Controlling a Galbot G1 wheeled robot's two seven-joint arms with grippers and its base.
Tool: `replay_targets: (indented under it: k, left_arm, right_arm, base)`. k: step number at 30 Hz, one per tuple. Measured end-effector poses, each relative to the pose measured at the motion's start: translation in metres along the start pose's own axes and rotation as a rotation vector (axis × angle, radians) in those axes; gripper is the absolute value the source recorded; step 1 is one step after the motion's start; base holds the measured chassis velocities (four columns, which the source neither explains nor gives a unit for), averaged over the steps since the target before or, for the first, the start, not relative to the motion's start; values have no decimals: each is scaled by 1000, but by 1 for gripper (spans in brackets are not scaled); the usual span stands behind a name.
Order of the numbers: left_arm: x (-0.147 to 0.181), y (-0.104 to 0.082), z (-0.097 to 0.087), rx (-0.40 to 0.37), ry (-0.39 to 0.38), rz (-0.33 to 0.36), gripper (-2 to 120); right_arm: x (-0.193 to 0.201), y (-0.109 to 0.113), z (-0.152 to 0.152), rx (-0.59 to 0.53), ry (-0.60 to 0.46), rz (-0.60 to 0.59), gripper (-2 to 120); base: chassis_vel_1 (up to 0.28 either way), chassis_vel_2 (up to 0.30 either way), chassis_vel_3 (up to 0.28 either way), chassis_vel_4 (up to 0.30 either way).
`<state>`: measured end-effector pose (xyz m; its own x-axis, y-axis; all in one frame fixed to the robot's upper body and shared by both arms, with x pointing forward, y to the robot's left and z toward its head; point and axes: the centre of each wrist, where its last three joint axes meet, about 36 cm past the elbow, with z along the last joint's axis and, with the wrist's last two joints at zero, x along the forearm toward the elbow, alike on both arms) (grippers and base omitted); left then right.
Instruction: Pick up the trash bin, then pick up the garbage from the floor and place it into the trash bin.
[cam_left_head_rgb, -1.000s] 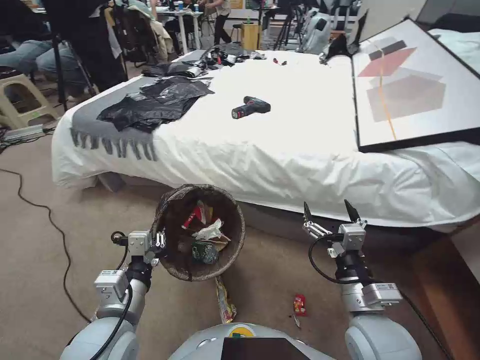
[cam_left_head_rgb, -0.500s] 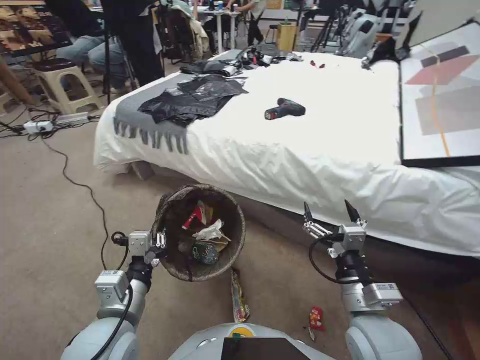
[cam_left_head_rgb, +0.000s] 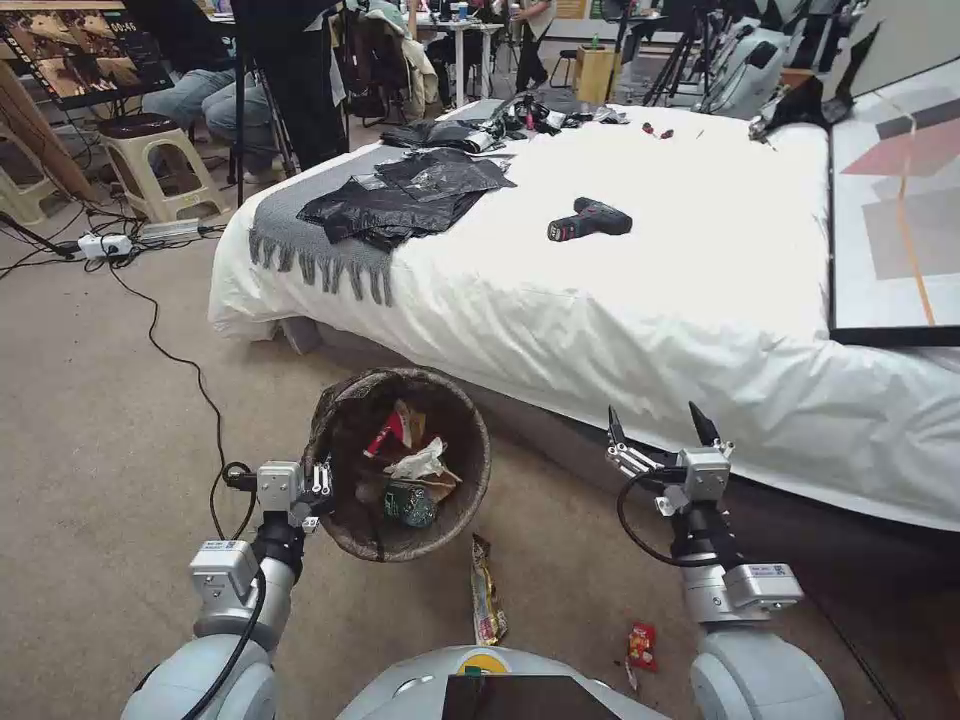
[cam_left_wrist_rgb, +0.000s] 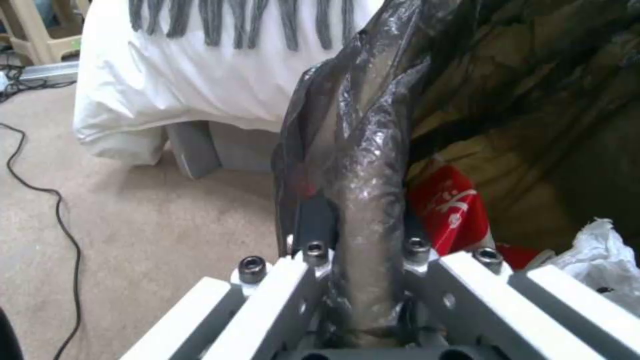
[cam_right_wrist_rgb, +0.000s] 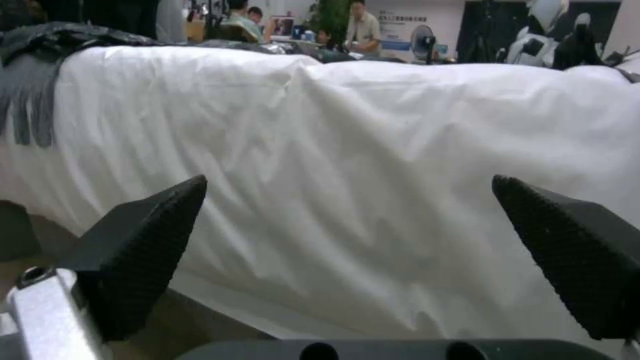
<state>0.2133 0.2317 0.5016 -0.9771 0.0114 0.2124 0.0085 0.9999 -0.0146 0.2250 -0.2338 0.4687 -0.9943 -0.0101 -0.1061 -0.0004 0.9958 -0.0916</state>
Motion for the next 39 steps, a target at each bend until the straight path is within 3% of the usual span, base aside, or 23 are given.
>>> replay_targets:
  k: [39]
  left_arm:
    - [-1, 1, -1, 0, -10, 1, 3]
  right_arm:
    - [0, 0, 0, 12, 9, -9, 100]
  base:
    - [20, -24, -22, 22]
